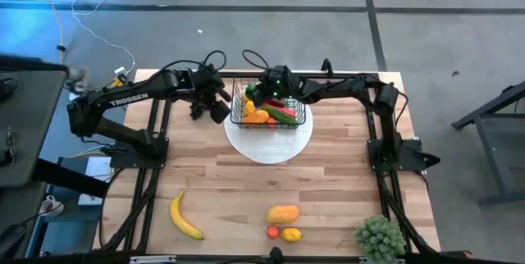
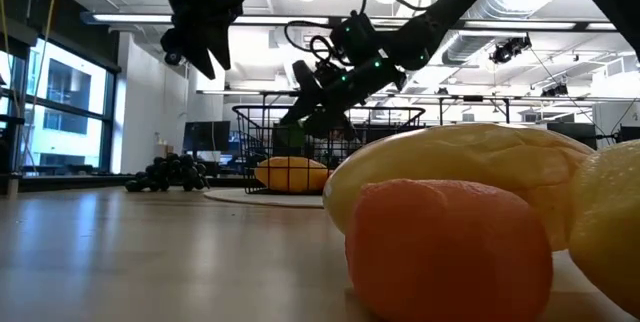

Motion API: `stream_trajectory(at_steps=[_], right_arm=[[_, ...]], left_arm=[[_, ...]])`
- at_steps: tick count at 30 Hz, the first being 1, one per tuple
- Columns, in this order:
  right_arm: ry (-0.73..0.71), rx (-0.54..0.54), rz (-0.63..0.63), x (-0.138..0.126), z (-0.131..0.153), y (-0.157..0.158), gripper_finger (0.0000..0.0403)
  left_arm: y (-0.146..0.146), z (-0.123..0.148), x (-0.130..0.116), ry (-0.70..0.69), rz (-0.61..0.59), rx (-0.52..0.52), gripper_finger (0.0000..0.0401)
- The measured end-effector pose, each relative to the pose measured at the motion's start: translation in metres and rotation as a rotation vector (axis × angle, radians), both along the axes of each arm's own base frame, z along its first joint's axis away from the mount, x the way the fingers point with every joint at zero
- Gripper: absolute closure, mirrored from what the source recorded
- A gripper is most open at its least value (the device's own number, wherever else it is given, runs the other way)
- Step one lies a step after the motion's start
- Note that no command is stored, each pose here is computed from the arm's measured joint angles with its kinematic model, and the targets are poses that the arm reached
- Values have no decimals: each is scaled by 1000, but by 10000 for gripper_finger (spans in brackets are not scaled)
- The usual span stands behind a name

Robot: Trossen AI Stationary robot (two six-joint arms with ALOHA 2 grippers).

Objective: Build produce basket
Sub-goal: Put the green lime into the black wire basket, then put the yellow banana into the black wire basket

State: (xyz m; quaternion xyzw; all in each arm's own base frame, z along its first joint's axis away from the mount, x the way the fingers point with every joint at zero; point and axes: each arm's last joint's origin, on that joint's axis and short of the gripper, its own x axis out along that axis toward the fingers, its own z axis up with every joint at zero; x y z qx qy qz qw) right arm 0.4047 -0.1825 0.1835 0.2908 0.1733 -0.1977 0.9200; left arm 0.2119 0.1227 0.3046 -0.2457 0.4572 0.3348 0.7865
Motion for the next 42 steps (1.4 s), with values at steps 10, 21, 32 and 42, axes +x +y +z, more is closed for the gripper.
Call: stream_trajectory(at_steps=[10, 21, 32, 42], right_arm=[[-15, 88, -22, -1, 0, 1, 130], [-22, 104, 18, -13, 40, 15, 111], [23, 100, -34, -39, 99, 64, 110], [-29, 83, -46, -46, 129, 121, 110]], left_arm=[[-1, -1, -1, 16, -39, -2, 156], [-12, -4, -8, 132, -139, -43, 156], [-42, -4, -2, 189, -329, -42, 156], [-76, -6, 1, 255, -427, -80, 156]])
